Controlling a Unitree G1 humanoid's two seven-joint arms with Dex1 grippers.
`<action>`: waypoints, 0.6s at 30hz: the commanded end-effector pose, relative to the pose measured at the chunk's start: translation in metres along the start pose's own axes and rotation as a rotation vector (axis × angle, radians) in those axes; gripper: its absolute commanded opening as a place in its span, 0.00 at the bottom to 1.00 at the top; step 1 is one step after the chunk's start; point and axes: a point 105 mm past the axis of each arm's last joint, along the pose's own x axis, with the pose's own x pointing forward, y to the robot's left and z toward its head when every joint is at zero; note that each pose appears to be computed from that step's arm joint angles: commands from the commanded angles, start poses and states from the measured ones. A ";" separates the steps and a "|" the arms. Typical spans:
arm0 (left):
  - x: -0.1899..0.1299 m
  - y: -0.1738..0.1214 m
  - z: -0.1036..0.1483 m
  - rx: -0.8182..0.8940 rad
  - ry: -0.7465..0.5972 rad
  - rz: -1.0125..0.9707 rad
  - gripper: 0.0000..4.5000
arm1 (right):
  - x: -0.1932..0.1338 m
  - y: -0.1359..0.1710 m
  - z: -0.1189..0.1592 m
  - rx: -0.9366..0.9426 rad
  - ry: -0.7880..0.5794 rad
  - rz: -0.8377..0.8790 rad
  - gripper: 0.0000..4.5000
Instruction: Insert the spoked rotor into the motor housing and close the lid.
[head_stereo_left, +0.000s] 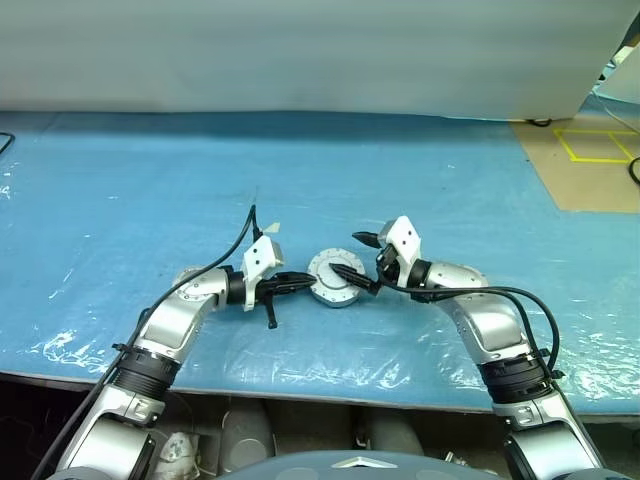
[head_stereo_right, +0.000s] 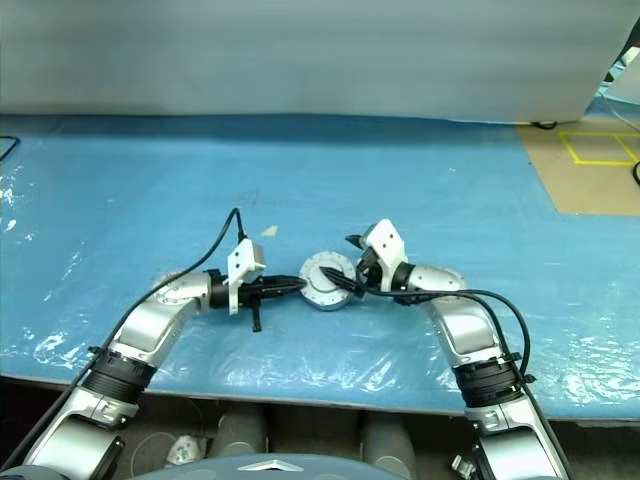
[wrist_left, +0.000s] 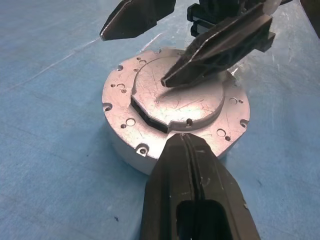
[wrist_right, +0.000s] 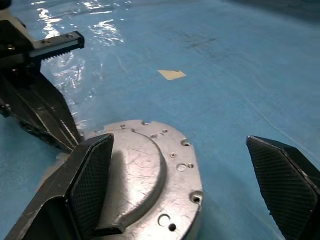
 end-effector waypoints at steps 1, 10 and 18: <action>0.001 -0.005 -0.013 -0.031 0.041 -0.009 0.00 | -0.010 -0.003 -0.007 0.121 0.036 -0.015 1.00; 0.002 -0.005 -0.012 -0.027 0.032 -0.007 0.00 | -0.024 0.018 -0.020 0.549 0.164 0.075 1.00; 0.002 -0.004 -0.011 -0.025 0.024 -0.002 0.00 | -0.024 0.027 -0.017 0.811 0.170 0.126 1.00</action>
